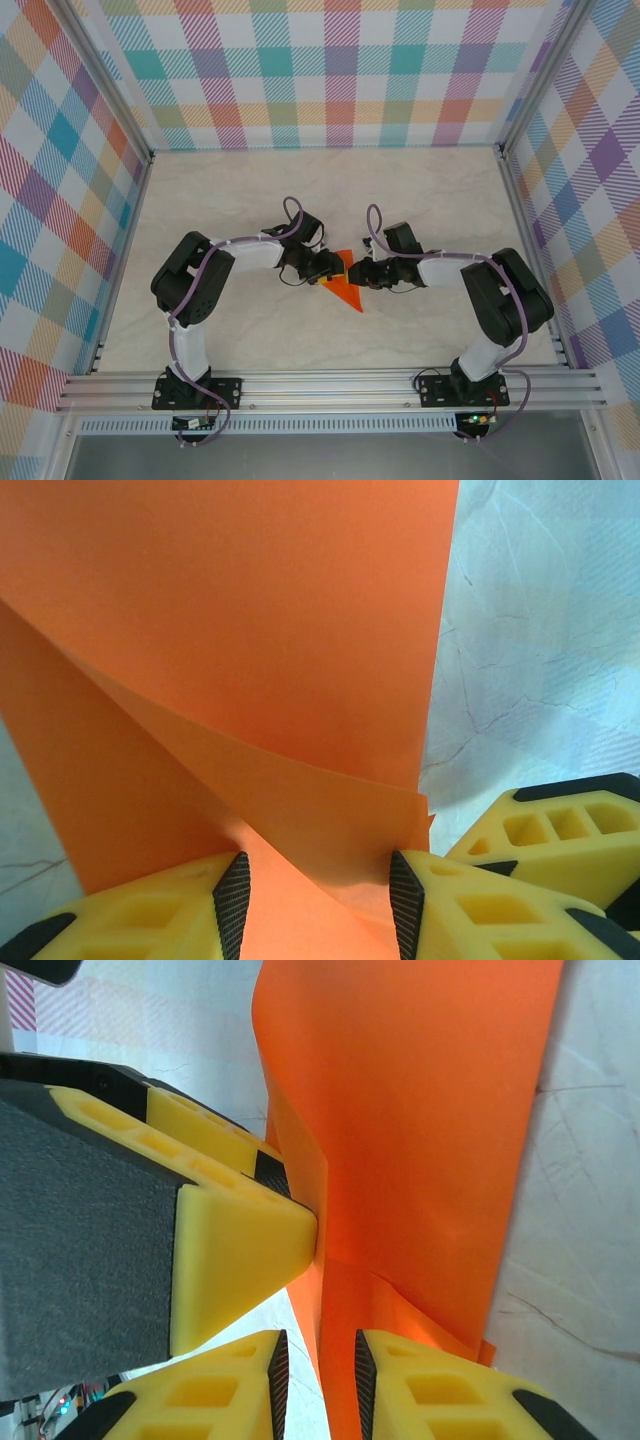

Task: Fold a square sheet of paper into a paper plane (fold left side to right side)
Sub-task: Fourth fold the wing at the center of the table.

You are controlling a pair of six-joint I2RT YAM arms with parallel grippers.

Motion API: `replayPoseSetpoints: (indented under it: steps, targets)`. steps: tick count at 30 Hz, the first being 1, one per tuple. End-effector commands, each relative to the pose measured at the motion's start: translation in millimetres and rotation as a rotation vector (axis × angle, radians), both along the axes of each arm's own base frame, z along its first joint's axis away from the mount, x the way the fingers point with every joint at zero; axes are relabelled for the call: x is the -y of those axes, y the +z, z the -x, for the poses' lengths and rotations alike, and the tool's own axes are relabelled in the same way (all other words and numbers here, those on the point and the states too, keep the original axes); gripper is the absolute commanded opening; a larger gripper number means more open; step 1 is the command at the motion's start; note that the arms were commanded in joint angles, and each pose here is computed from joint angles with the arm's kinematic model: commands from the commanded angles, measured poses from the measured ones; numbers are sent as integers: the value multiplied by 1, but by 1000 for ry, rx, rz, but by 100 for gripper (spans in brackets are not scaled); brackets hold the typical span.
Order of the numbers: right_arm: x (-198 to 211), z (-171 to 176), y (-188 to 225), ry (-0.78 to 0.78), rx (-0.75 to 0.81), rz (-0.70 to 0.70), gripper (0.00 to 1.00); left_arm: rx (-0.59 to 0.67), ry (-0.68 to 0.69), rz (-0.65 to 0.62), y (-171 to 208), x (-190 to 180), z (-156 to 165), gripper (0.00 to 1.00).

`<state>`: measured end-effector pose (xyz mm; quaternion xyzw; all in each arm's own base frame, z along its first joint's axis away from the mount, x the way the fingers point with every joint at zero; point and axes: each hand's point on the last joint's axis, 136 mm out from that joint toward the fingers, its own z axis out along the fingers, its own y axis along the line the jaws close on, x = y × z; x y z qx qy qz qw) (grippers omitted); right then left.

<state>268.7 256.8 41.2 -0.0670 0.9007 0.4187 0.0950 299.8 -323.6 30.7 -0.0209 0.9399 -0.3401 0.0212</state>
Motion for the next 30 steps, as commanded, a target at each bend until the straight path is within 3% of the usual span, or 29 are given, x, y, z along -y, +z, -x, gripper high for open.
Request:
replayPoseSetpoints:
  steps: [1,14,30]
  targets:
    - [-10,-7,9,21,9,-58,25,-10,-11,-54,-12,-5,5,44]
    - [1,-8,-2,-13,2,29,0,-6,-13,-55,-11,-5,5,44]
    - [21,-10,-10,-88,6,102,0,-7,-13,-55,-10,-5,5,44]
